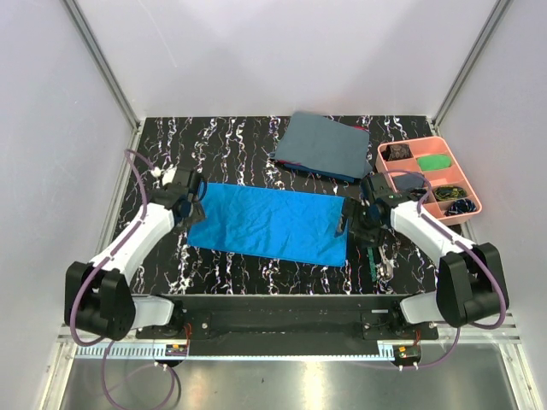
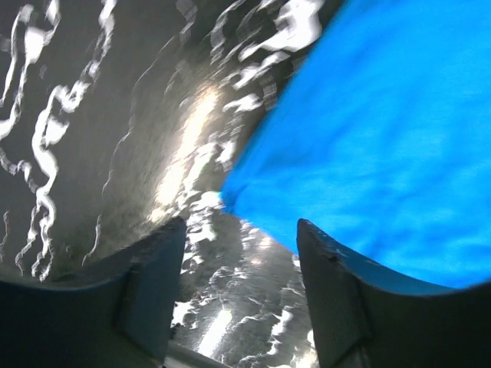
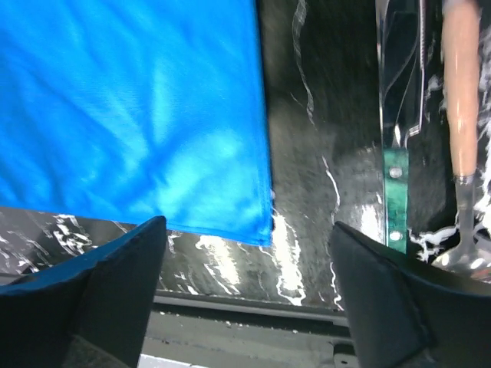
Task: Fold the napkin into a case and place the utensils inside
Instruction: Smooth out the rectangle-folded napkin at the center of the board, then fold the square-folded napkin at the center of the board.
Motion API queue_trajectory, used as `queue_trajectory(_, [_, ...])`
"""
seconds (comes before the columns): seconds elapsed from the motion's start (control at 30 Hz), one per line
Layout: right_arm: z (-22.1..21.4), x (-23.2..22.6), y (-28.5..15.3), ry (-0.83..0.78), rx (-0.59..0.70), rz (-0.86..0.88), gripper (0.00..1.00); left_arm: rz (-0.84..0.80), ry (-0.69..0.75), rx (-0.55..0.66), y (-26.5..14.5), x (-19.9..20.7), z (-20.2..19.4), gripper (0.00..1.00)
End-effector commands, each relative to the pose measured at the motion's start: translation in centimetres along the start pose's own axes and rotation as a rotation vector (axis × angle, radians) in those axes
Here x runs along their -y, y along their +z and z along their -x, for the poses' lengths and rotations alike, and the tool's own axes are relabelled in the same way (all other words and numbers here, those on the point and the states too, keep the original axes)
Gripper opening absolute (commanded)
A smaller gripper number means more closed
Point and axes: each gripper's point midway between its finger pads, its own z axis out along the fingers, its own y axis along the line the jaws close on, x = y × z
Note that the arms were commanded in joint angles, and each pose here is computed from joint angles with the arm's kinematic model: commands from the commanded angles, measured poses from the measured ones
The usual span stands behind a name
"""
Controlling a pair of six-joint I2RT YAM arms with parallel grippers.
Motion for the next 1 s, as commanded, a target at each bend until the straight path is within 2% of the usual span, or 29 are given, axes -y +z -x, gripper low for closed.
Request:
queue_trajectory(0.0, [2.8, -1.8, -0.8, -0.106, 0.036, 0.038, 1.00, -0.147, 0.075, -0.011, -0.5, 3.2, 2.0, 0.66])
queue_trajectory(0.17, [3.8, -2.3, -1.4, -0.150, 0.069, 0.049, 1.00, -0.174, 0.202, -0.175, 2.5, 4.5, 0.0, 0.69])
queue_trajectory(0.47, [5.4, 0.7, 0.6, -0.139, 0.103, -0.126, 1.00, -0.032, 0.212, -0.270, 6.7, 2.2, -0.9, 0.72])
queue_trajectory(0.7, [5.7, 0.6, 3.0, -0.106, 0.086, -0.136, 0.79, 0.045, 0.148, -0.317, 7.4, 0.5, -3.3, 0.70])
queue_trajectory(0.73, [5.6, 0.7, 3.4, -0.101, 0.077, -0.138, 0.73, 0.042, 0.121, -0.328, 7.4, 0.5, -3.7, 0.70])
queue_trajectory(0.83, [5.7, 0.4, 3.8, -0.099, 0.076, -0.130, 0.67, 0.040, 0.083, -0.354, 7.4, 0.3, -5.2, 0.69])
queue_trajectory(0.97, [6.0, -0.1, 3.9, -0.094, 0.098, -0.114, 0.61, 0.021, 0.039, -0.315, 6.6, 0.2, -5.0, 0.69])
